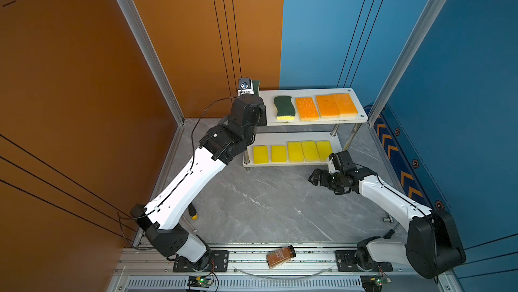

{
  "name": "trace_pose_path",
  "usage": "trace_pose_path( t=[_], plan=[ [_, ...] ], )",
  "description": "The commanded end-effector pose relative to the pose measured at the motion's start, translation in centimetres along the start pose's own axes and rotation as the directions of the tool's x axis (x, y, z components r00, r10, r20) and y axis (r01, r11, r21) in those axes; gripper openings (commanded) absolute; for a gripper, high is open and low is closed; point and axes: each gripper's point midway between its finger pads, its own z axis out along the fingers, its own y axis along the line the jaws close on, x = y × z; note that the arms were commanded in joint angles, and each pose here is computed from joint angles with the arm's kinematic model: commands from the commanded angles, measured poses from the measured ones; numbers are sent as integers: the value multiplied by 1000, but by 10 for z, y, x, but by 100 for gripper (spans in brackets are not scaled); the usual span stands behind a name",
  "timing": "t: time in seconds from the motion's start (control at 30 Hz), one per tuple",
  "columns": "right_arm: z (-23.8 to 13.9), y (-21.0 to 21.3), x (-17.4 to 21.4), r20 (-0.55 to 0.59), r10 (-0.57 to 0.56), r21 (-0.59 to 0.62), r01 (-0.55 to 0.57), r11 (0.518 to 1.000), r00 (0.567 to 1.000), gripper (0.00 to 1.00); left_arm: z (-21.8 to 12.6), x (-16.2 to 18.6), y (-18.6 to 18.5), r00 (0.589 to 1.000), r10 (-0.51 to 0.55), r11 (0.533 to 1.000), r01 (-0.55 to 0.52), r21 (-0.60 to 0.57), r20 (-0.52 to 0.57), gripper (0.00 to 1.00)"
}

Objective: Place and organize the cleaning sponges onto the shelf
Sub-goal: 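Carry the green sponge over the top shelf beside the first green sponge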

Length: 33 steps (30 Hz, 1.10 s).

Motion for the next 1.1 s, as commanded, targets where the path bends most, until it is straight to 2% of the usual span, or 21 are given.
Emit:
trace_pose_path(
  t=[0.0, 0.13, 0.33, 0.53, 0.63, 1.07],
  plan=[
    [-1, -2, 1, 22, 15, 10, -15, 1000, 1000, 100, 12, -6, -12, 1000, -19, 997, 19, 71, -10, 49],
    [-2, -2, 3, 25, 16, 9, -17, 1000, 1000, 100, 30, 6, -10, 997, -57, 996, 61, 68, -57, 48],
    [0, -3, 4, 21, 13, 12, -14, 1000, 1000, 100, 46, 26, -7, 993, -59, 997, 64, 47, -103, 48],
    [6, -3, 5, 7, 15, 10, -15, 1000, 1000, 100, 51, 38, -3, 989, -74, 997, 77, 25, -127, 49],
    [7, -2, 5, 4, 14, 6, -14, 1000, 1000, 100, 52, 41, 1, 988, -79, 997, 81, 9, -129, 53],
    [11, -5, 8, 1, 23, 8, -23, 1000, 1000, 100, 60, 59, 2, 983, -79, 997, 78, -13, -163, 54]
  ],
)
